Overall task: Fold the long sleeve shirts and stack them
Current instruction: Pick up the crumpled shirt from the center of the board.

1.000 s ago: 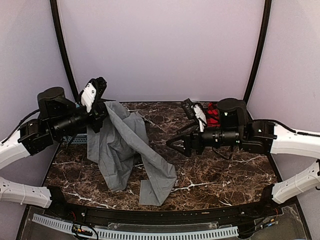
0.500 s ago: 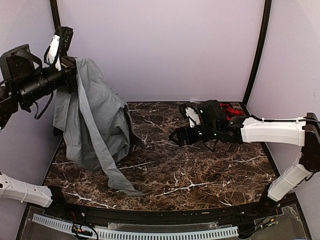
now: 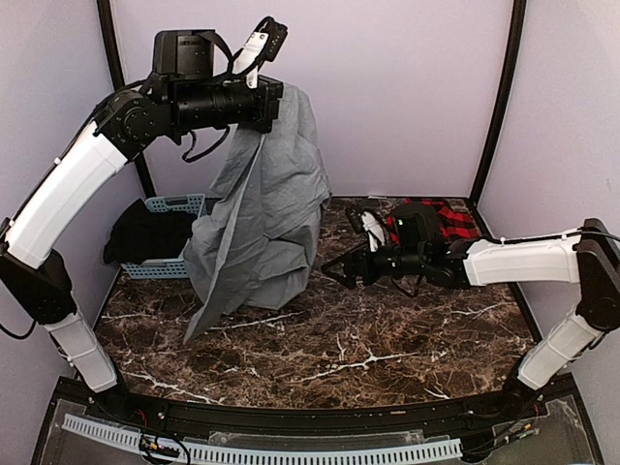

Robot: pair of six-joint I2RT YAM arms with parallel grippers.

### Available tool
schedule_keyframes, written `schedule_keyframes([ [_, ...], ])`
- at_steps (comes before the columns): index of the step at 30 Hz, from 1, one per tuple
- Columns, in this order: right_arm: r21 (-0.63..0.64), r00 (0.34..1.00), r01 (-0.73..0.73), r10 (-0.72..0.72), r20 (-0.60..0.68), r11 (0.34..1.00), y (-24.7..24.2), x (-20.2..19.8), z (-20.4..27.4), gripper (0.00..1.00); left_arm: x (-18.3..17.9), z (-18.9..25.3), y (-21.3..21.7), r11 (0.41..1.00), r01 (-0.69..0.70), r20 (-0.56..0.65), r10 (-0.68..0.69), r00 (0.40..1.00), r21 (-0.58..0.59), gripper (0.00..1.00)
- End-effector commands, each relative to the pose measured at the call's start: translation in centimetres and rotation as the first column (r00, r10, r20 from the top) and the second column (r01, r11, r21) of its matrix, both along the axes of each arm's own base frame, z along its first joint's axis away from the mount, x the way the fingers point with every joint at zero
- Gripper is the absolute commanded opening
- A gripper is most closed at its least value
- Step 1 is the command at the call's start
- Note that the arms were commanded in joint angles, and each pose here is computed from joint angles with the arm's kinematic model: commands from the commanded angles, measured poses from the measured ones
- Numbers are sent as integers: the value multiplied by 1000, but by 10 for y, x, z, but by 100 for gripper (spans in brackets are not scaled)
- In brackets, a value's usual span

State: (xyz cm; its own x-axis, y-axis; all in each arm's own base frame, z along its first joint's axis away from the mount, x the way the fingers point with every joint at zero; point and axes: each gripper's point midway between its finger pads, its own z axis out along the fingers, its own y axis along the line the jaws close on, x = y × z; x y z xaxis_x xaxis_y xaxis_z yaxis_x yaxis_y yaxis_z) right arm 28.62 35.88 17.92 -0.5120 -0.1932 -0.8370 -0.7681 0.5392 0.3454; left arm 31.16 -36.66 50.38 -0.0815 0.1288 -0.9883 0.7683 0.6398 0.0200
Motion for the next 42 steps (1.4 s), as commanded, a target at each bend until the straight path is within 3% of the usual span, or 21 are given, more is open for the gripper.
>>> schedule_keyframes([
  [1,85,997,-72,69,41,994,7,-11,4,91,-36,65,6,976,129,54,-121,991,-176,0],
  [7,-27,998,17,-16,59,999,-2,8,-24,91,-47,63,10,973,157,50,-151,987,-172,0],
  [14,-34,994,40,-37,105,999,-21,-3,-5,90,-53,39,35,992,101,85,-95,992,-78,0],
  [22,-131,999,30,-26,34,991,-53,-35,-28,89,-34,-91,87,978,-170,-39,176,984,121,0],
  [24,-142,999,43,-40,20,989,-58,-37,-34,89,-32,-132,95,962,-199,-83,217,973,186,0],
  [28,-207,997,79,-81,-2,975,-65,-32,-60,88,-31,-166,104,949,-233,-138,266,954,213,0],
  [37,-461,944,315,-325,59,829,-100,15,-110,89,-25,-184,124,926,-284,-156,328,932,248,0],
  [42,-512,909,375,-416,37,773,-107,34,-117,86,-26,-195,132,925,-290,-173,336,926,245,0],
])
